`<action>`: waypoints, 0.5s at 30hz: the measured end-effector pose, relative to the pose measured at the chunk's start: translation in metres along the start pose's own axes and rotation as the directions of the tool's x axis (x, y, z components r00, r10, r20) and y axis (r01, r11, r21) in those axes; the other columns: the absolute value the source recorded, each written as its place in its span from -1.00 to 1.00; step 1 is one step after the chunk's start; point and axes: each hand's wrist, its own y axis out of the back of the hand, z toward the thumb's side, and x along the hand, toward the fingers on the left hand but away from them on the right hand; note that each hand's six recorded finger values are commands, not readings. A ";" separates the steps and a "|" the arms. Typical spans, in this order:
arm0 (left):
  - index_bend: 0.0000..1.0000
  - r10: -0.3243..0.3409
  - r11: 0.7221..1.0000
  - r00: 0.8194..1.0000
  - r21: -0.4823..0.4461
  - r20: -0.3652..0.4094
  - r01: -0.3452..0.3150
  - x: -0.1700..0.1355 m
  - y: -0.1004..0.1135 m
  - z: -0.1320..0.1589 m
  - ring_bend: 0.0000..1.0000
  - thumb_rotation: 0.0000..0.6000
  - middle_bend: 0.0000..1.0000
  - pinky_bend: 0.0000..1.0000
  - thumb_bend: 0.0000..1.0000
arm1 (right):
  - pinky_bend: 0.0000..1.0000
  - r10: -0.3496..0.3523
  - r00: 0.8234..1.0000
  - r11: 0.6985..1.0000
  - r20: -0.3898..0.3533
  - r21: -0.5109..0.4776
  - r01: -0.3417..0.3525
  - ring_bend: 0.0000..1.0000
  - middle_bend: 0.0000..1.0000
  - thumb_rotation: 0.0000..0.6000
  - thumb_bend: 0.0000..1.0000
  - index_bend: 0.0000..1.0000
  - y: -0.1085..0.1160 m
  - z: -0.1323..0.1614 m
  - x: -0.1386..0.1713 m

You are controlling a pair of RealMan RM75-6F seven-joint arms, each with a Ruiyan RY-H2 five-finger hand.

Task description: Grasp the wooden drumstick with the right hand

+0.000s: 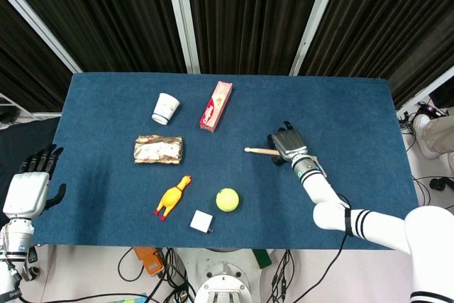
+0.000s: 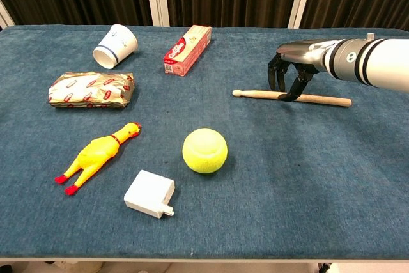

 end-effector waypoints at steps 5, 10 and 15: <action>-1.00 0.001 1.000 1.000 0.000 -0.001 -0.001 0.000 0.000 0.000 -0.87 1.00 -1.00 -0.78 -0.25 | -1.00 0.010 1.000 1.000 0.015 0.007 -0.010 -0.44 0.03 1.00 -0.06 0.08 0.000 -0.004 0.000; -1.00 0.000 1.000 1.000 0.001 -0.001 0.000 0.000 0.000 0.000 -0.87 1.00 -1.00 -0.77 -0.25 | -1.00 0.016 0.999 1.000 0.035 0.020 -0.017 -0.43 0.05 1.00 -0.06 0.08 -0.002 -0.009 -0.004; -1.00 -0.004 1.000 1.000 0.002 -0.004 0.004 0.000 -0.001 -0.001 -0.87 1.00 -1.00 -0.77 -0.25 | -1.00 0.020 0.999 1.000 0.035 0.019 -0.020 -0.43 0.04 1.00 -0.06 0.06 -0.003 -0.006 -0.007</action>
